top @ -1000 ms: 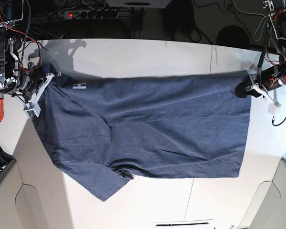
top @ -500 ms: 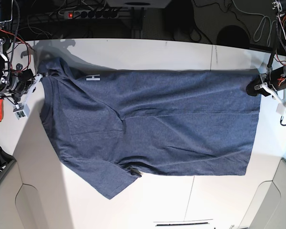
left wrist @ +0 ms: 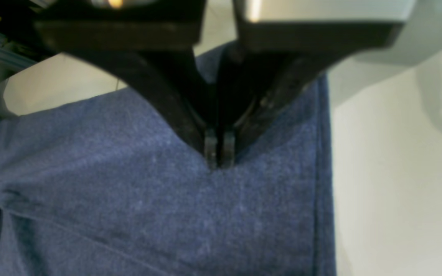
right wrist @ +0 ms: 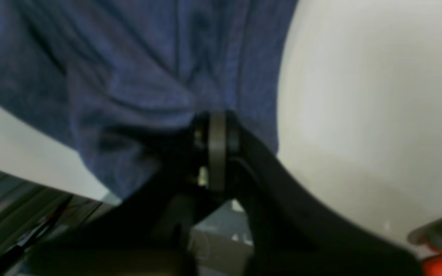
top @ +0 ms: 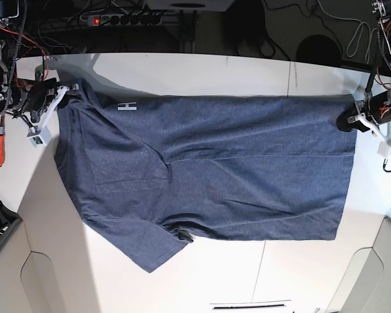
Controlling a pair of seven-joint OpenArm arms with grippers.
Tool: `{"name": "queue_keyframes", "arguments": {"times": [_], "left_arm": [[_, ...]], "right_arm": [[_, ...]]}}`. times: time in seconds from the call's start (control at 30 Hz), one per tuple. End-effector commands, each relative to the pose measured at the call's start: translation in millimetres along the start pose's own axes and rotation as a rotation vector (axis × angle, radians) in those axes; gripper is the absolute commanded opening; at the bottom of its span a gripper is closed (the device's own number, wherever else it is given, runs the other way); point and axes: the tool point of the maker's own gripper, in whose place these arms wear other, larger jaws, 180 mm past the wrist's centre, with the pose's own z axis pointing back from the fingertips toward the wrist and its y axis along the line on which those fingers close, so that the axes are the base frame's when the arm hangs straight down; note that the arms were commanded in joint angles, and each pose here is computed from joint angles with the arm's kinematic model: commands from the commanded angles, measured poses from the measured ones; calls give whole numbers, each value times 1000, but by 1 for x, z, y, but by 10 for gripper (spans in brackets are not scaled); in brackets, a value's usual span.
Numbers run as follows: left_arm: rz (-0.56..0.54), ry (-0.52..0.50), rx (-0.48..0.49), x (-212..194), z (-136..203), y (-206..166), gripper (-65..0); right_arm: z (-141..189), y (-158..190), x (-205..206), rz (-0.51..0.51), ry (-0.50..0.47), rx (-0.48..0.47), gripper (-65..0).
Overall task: Layout the t-shirt on the table in an organized manner, then fold the t-shirt properly
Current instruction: 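Pull the shirt edges apart with both grippers to smooth it, then drag the shirt edge with both grippers to straighten it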
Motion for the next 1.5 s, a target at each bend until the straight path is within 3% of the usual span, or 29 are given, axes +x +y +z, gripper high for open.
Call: {"name": "queue_keyframes", "arguments": {"times": [0.0,0.3,0.6,0.77,1.1,1.23,1.33,1.47], "left_arm": [[-12,-31,13,15,8,4,-650],[-6,-40,5,16,8,3,-650],[-7,-41,7,17,9,4,-650],[-14,-50,20,24,18,10,-650],[98,-45,-83,4,28,2,-650],[150,-141,-161,20,34,-11,-650],[116,-200,-209,37,36,-31,-650],[6,-162,-193,32,23,-53,-650]], "right_arm": [[6,-8,4,13,-16,-24,-650],[3,-46,-1,90,-10,-212,-650],[4,-49,0,98,-8,-231,-650],[16,-73,3,62,-19,-353,-650],[19,-59,-3,45,7,-297,-650],[19,-59,-2,44,6,-295,-650],[19,-59,-2,44,6,-295,-650],[19,-58,-2,44,4,-294,-650]]}}
